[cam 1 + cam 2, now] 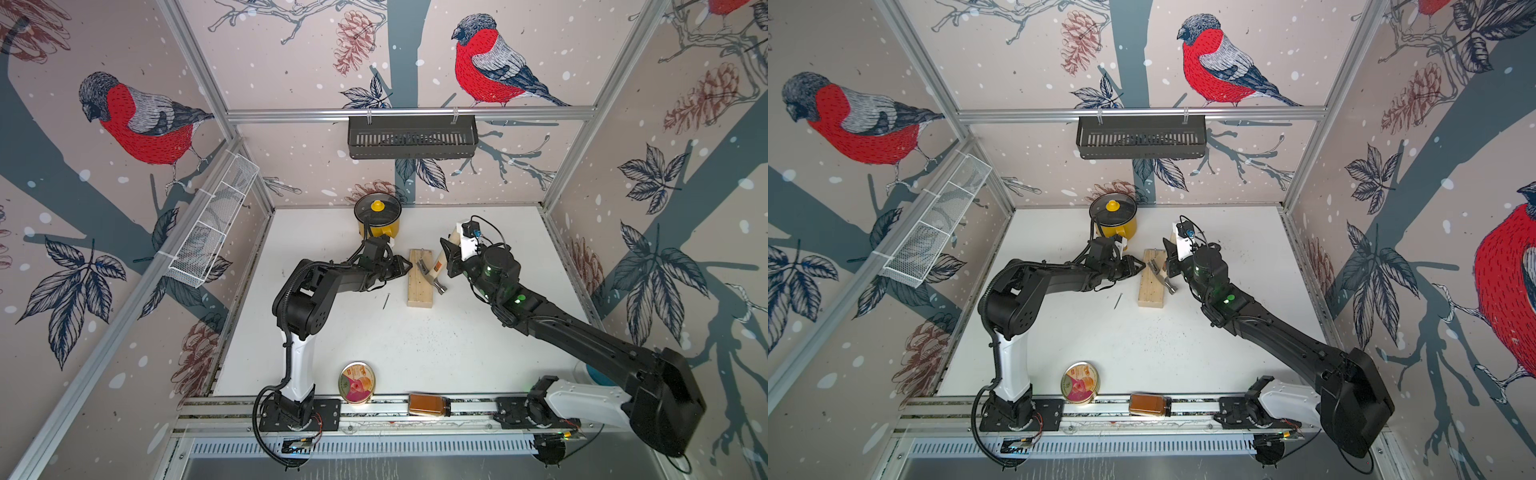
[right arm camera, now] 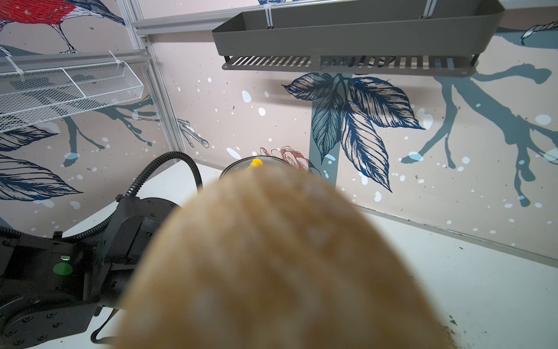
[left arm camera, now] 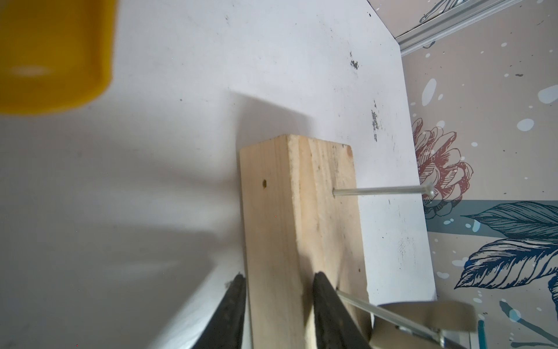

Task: Use a claw hammer to pull out a nail
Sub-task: Remove the nail from the mounting plate.

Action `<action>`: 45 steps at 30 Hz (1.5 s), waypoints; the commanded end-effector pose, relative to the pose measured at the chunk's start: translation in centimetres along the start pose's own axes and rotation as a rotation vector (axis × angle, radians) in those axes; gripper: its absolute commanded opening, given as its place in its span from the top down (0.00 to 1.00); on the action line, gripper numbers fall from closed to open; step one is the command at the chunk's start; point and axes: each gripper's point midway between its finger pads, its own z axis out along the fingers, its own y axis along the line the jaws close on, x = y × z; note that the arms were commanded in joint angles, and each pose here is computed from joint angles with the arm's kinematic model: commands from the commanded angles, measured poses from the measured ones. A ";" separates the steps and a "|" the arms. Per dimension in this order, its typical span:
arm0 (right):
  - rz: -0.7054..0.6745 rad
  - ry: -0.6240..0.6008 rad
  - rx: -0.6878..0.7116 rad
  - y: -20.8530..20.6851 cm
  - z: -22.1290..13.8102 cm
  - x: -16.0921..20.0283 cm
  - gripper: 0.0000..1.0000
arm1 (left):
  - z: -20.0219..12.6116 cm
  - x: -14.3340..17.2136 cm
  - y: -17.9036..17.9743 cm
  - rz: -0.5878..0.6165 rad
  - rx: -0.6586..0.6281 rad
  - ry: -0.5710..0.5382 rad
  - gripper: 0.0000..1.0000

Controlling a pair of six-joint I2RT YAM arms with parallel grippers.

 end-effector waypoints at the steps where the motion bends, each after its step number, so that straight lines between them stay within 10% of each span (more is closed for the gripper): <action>1: 0.067 0.044 -0.031 0.5 -0.4 1.5 1.00 | -0.2 2.4 2.8 -0.051 -0.110 0.073 0.63; 45: 0.115 -0.200 -0.052 0.3 -3.0 -3.9 1.00 | -0.5 3.1 2.8 -0.065 -0.098 0.079 0.63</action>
